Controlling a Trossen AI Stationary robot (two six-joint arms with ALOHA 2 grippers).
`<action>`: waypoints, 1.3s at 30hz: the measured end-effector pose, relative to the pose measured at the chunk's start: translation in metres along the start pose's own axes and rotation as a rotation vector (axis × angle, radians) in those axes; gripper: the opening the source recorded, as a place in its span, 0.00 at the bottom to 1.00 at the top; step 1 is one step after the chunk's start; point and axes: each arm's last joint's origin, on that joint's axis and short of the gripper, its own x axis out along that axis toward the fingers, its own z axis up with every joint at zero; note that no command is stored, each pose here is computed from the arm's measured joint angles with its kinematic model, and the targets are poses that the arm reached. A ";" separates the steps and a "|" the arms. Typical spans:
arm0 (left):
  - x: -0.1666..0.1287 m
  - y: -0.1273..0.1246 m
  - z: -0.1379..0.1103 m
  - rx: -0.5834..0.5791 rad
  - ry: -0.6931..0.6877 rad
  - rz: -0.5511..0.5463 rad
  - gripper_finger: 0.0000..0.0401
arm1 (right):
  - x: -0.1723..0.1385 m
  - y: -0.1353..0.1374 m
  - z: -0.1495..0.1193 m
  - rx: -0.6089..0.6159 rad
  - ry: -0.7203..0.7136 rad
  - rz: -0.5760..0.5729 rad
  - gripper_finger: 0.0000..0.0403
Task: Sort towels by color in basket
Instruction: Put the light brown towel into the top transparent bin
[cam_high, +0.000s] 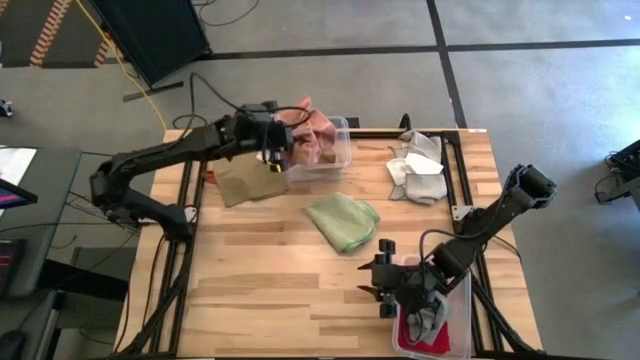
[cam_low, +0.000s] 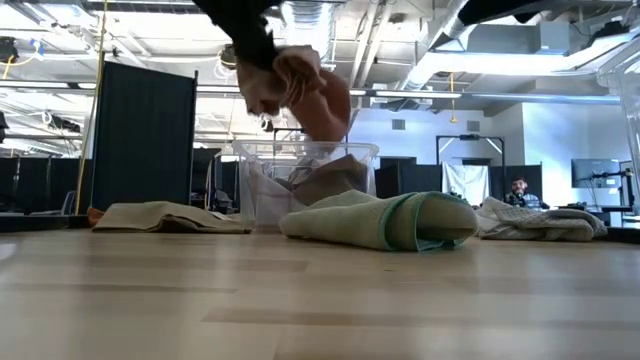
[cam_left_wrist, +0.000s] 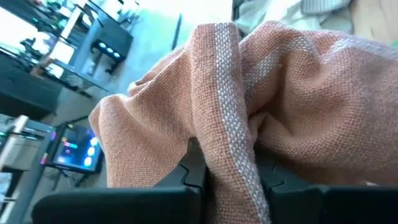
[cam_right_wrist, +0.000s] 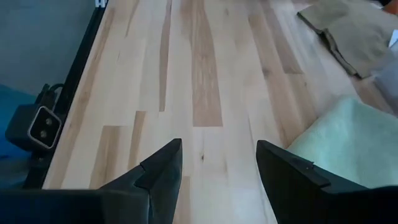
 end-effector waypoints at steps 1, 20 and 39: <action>0.006 0.000 -0.003 0.001 0.013 -0.007 0.11 | 0.001 -0.001 0.000 -0.007 -0.001 -0.008 0.58; 0.101 -0.002 -0.052 0.050 0.150 -0.081 0.13 | 0.011 -0.018 0.007 -0.036 -0.001 -0.070 0.58; 0.122 -0.007 -0.064 0.029 0.176 -0.176 0.21 | 0.012 -0.018 0.011 -0.050 -0.034 -0.062 0.58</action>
